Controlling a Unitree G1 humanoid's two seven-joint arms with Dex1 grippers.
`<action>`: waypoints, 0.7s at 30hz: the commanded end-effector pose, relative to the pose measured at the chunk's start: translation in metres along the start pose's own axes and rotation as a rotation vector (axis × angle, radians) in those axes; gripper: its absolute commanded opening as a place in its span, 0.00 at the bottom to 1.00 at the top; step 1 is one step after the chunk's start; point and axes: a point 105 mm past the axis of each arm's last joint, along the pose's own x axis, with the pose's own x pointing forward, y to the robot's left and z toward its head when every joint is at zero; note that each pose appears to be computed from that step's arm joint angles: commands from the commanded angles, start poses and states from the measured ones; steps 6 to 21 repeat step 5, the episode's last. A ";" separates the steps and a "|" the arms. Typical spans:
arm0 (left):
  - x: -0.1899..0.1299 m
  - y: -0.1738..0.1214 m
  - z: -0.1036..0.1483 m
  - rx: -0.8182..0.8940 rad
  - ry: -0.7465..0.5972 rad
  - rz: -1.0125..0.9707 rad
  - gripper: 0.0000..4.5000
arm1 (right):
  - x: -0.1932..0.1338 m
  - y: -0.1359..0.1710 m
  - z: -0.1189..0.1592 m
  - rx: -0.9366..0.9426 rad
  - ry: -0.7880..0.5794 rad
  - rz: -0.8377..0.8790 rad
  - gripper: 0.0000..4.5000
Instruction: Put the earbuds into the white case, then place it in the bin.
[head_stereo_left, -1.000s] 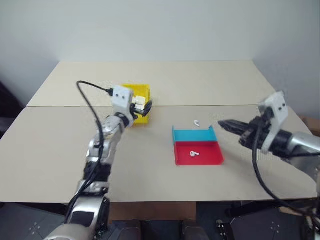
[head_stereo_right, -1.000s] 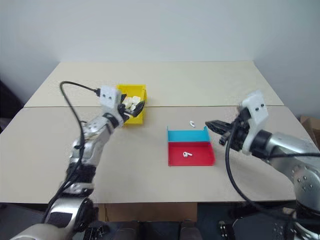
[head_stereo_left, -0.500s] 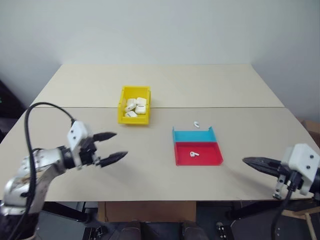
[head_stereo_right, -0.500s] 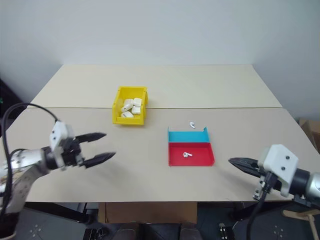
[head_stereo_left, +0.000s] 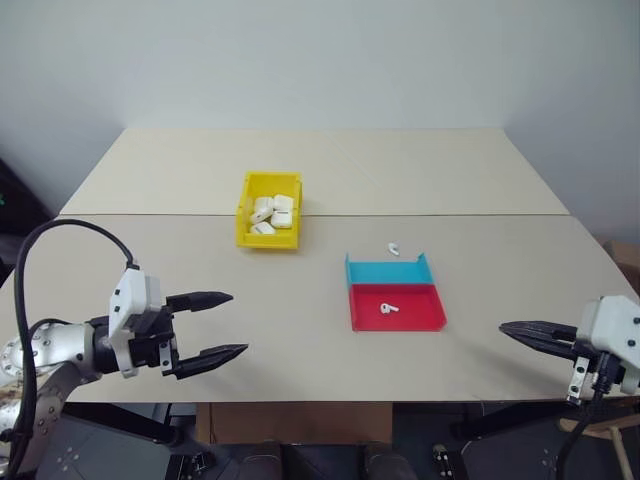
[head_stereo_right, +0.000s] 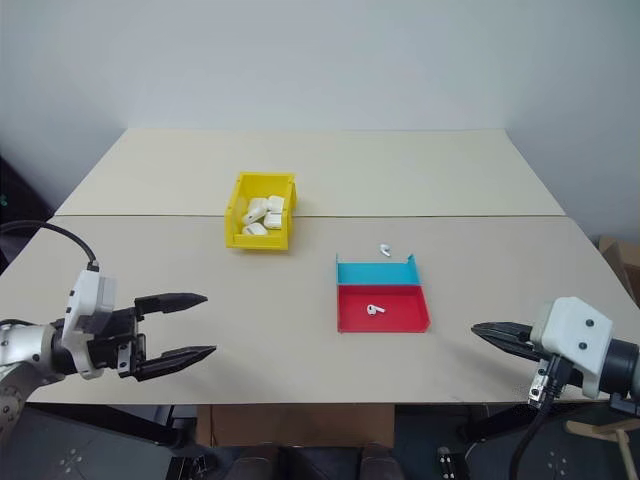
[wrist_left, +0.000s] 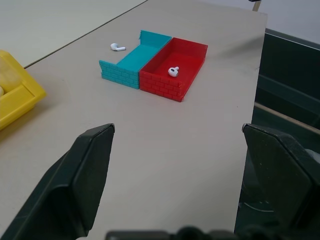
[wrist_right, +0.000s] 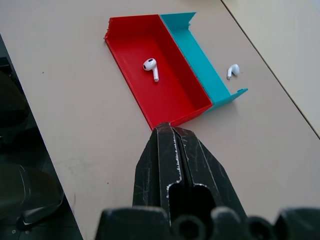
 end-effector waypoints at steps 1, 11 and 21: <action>-0.004 0.000 0.011 0.046 -0.025 0.008 0.99 | -0.001 -0.003 0.009 -0.037 -0.021 -0.007 0.00; -0.005 -0.002 0.011 0.041 -0.029 -0.007 0.99 | -0.001 -0.002 0.008 -0.034 -0.017 -0.002 0.00; -0.005 -0.002 0.011 0.041 -0.029 -0.007 0.99 | -0.001 -0.002 0.008 -0.034 -0.017 -0.002 0.00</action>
